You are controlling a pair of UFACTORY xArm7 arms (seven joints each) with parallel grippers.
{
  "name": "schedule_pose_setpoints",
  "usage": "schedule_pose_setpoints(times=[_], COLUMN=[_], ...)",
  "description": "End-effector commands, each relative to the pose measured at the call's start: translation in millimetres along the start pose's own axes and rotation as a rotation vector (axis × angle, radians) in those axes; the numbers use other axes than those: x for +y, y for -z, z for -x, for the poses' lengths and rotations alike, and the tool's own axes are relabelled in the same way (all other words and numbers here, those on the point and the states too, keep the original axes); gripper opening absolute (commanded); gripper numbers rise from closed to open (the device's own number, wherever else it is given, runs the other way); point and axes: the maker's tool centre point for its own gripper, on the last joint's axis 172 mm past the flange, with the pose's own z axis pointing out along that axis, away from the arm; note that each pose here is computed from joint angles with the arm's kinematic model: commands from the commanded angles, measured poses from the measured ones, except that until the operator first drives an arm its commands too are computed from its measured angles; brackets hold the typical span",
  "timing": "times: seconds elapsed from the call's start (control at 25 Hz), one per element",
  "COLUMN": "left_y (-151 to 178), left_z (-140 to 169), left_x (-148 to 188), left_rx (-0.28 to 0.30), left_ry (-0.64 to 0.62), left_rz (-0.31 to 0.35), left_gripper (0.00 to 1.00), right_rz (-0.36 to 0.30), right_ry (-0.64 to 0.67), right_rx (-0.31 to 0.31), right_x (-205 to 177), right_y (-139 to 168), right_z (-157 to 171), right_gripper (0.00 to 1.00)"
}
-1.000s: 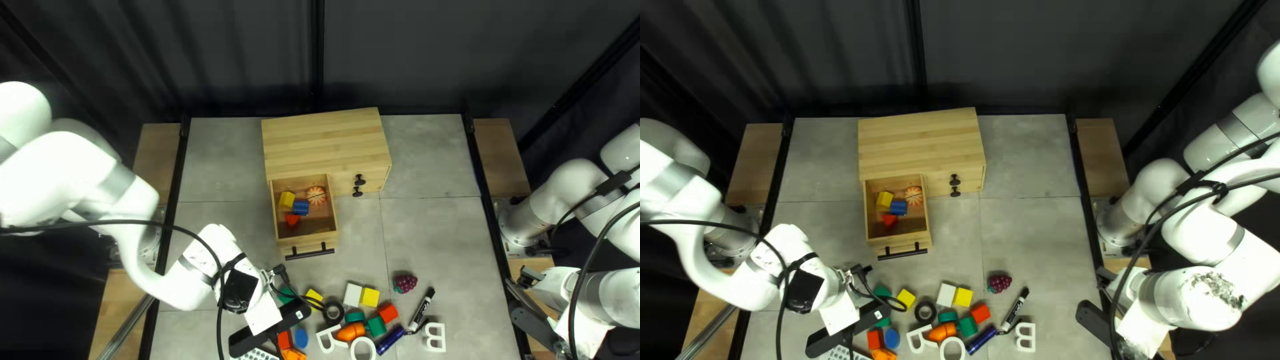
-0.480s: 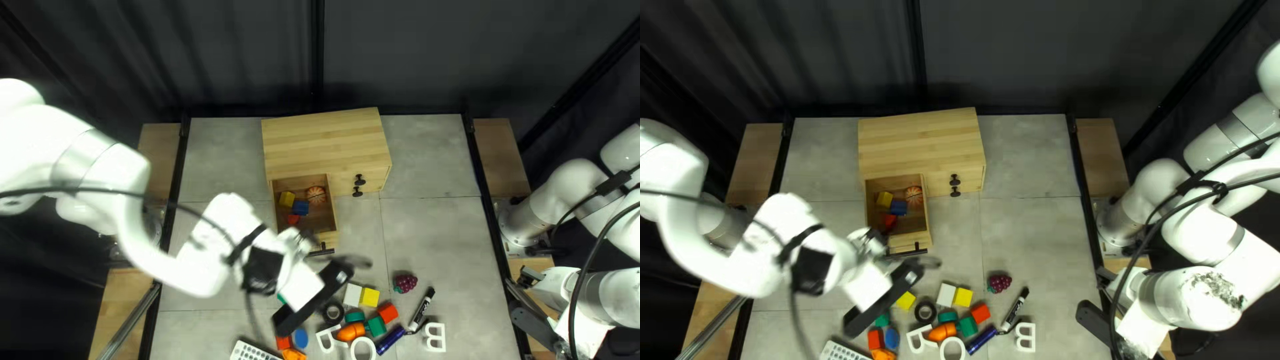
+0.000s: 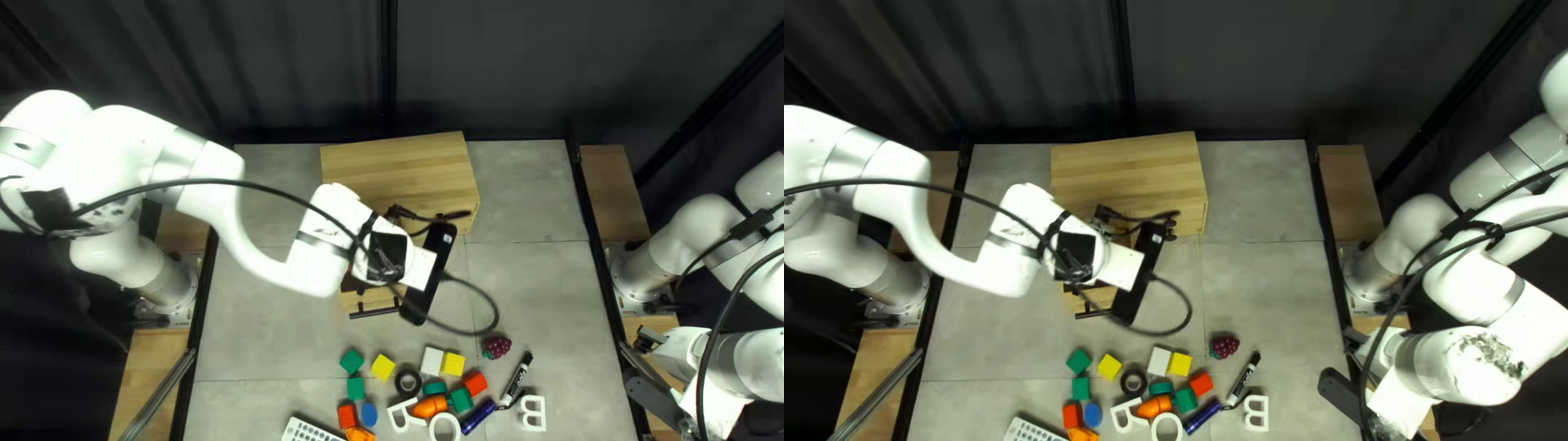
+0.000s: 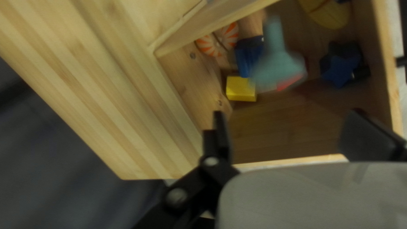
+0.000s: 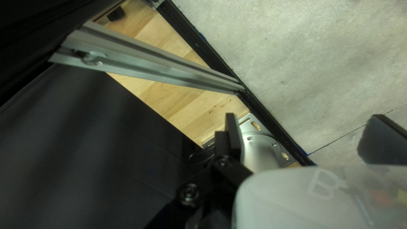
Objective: Open drawers and place objects into drawer and close
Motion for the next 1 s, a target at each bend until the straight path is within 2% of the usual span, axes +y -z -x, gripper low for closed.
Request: schedule_pose_setpoints(times=[0.04,0.16,0.2,0.4,0.52,0.84,1.0], left_y=[32.9,49.2,52.5,35.8,28.3,41.2,33.6], left_z=[7.1,2.8,1.6,-0.9,8.7,49.2,39.9], left_x=[50.4,99.0,120.2,193.8,224.8,272.1,300.9], left_rx=[0.056,0.082,0.082,0.090,0.110,0.183,0.210], left_ry=[-0.040,-0.175,-0.263,-0.555,-0.689,-0.818,-0.834], left_rz=[0.010,0.015,0.016,0.033,0.042,0.069,0.109], left_gripper=[1.00,1.00,1.00,1.00,1.00,1.00,1.00], right_rz=[0.000,0.000,0.000,0.000,0.000,0.000,0.000], right_ry=[0.000,0.000,0.000,0.000,0.000,0.000,0.000], right_rx=[0.000,0.000,0.000,0.000,0.000,0.000,0.000], right_x=[0.0,0.0,0.0,0.0,0.0,0.0,0.0], right_y=[0.0,0.0,0.0,0.0,0.0,0.0,0.0], right_z=[0.0,0.0,0.0,0.0,0.0,0.0,0.0], right_gripper=[1.00,1.00,1.00,1.00,1.00,1.00,1.00])
